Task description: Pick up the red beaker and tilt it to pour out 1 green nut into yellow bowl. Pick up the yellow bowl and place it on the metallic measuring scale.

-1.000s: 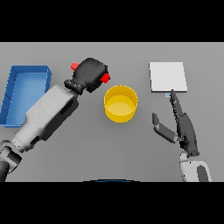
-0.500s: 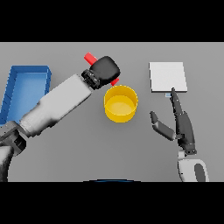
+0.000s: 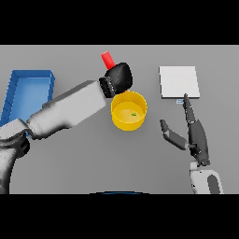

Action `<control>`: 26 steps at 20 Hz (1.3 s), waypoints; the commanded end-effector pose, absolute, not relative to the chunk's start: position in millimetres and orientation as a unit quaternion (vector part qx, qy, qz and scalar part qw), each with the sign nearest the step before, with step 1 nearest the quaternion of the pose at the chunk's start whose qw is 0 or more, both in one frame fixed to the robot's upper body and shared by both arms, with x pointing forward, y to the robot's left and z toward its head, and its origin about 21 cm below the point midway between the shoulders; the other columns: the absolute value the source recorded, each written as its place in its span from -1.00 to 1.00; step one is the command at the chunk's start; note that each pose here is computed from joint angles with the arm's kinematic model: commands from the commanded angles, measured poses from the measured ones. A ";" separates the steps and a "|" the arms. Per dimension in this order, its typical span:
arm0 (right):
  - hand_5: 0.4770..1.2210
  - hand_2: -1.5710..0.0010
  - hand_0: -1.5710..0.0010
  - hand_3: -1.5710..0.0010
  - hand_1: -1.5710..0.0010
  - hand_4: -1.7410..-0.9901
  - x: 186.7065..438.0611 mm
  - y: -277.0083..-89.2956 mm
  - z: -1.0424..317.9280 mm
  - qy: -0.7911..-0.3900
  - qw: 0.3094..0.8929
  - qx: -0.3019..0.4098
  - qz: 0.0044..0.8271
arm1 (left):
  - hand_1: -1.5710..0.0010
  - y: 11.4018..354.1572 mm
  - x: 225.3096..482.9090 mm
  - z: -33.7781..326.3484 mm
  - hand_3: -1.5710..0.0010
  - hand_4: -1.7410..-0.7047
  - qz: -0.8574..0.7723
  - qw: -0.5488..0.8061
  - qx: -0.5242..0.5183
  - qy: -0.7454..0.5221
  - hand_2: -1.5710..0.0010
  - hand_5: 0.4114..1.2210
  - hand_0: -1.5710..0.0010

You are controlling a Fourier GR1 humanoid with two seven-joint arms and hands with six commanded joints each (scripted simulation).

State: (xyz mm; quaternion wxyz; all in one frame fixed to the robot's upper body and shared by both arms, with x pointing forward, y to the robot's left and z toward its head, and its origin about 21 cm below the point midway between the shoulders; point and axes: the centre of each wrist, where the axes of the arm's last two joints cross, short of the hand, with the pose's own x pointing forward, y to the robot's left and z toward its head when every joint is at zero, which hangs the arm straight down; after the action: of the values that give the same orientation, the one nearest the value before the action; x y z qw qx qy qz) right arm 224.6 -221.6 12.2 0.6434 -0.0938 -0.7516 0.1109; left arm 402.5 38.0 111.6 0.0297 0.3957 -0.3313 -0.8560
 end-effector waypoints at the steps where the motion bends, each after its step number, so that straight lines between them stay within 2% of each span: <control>1: -0.60 1.00 1.00 1.00 1.00 0.53 224.1 -221.2 10.0 -0.752 0.644 -0.094 0.109 | -1.00 34.8 402.9 111.8 -1.00 -0.99 -0.855 0.007 0.407 -0.320 -1.00 1.00 -1.00; 11: -0.58 1.00 1.00 1.00 1.00 0.56 224.9 -223.9 12.6 -0.753 0.640 -0.106 0.109 | -1.00 10.7 398.4 111.3 -1.00 -0.96 -0.856 -0.115 0.440 -0.247 -1.00 1.00 -1.00; 14: -0.57 1.00 1.00 1.00 1.00 0.57 222.8 -220.9 9.4 -0.756 0.639 -0.098 0.106 | -1.00 5.8 402.1 126.4 -1.00 -0.96 -0.851 -0.138 0.446 -0.240 -1.00 1.00 -1.00; 19: -0.52 1.00 1.00 1.00 1.00 0.56 226.6 -222.9 11.6 -0.764 0.628 -0.090 0.113 | -1.00 9.0 425.9 198.4 -1.00 -0.97 -0.820 -0.137 0.505 -0.233 -1.00 1.00 -1.00; 21: -0.51 1.00 1.00 1.00 1.00 0.55 227.8 -222.7 11.0 -0.764 0.627 -0.096 0.116 | -1.00 17.7 438.7 236.1 -0.50 -0.98 -0.797 -0.108 0.536 -0.258 -1.00 1.00 -1.00; 24: -0.50 1.00 1.00 1.00 1.00 0.55 225.9 -214.9 10.9 -0.768 0.625 -0.078 0.114 | -1.00 46.4 458.7 293.8 -0.74 -0.97 -0.750 0.008 0.582 -0.315 -1.00 1.00 -1.00; 26: -0.53 1.00 1.00 1.00 1.00 0.57 224.7 -218.2 9.4 -0.765 0.628 -0.086 0.120 | -1.00 70.9 468.4 317.3 -0.84 -0.98 -0.713 0.116 0.578 -0.379 -1.00 1.00 -1.00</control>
State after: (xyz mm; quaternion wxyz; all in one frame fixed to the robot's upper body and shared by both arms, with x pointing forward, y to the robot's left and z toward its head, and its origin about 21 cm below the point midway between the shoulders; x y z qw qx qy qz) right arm 224.6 -218.4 9.2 0.6271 -0.0858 -0.7648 0.1201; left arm 468.5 71.6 317.8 0.1174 0.5791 -0.3787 -0.7124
